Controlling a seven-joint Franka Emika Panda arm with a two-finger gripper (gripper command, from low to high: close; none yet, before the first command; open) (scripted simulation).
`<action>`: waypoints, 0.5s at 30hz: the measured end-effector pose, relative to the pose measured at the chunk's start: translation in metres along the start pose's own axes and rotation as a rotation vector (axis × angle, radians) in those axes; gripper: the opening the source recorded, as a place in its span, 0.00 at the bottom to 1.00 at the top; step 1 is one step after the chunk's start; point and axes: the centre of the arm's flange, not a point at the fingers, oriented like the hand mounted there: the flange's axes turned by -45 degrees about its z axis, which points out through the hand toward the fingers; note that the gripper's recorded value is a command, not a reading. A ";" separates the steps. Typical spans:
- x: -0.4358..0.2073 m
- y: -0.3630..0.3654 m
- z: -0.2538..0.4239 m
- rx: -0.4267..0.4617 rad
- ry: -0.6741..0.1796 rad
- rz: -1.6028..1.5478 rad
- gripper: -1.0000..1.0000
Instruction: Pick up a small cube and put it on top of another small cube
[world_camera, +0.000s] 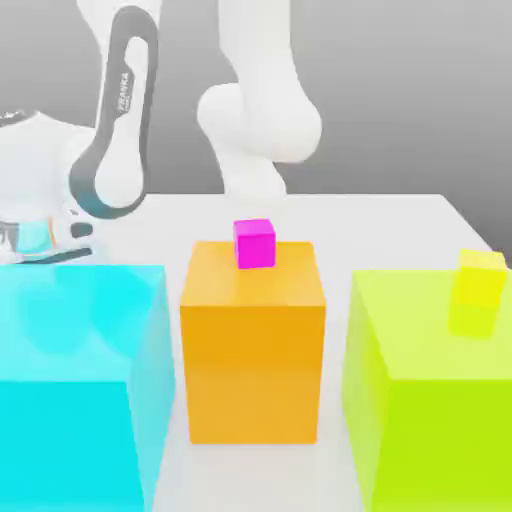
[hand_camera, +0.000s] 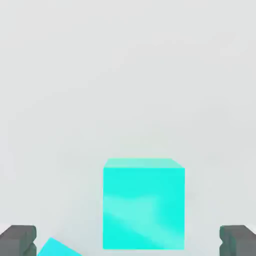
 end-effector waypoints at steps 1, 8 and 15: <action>0.000 0.000 0.008 0.001 -0.001 0.002 0.50; 0.001 0.002 0.051 -0.001 0.002 0.002 0.00; 0.000 0.000 0.040 0.002 0.000 0.004 0.00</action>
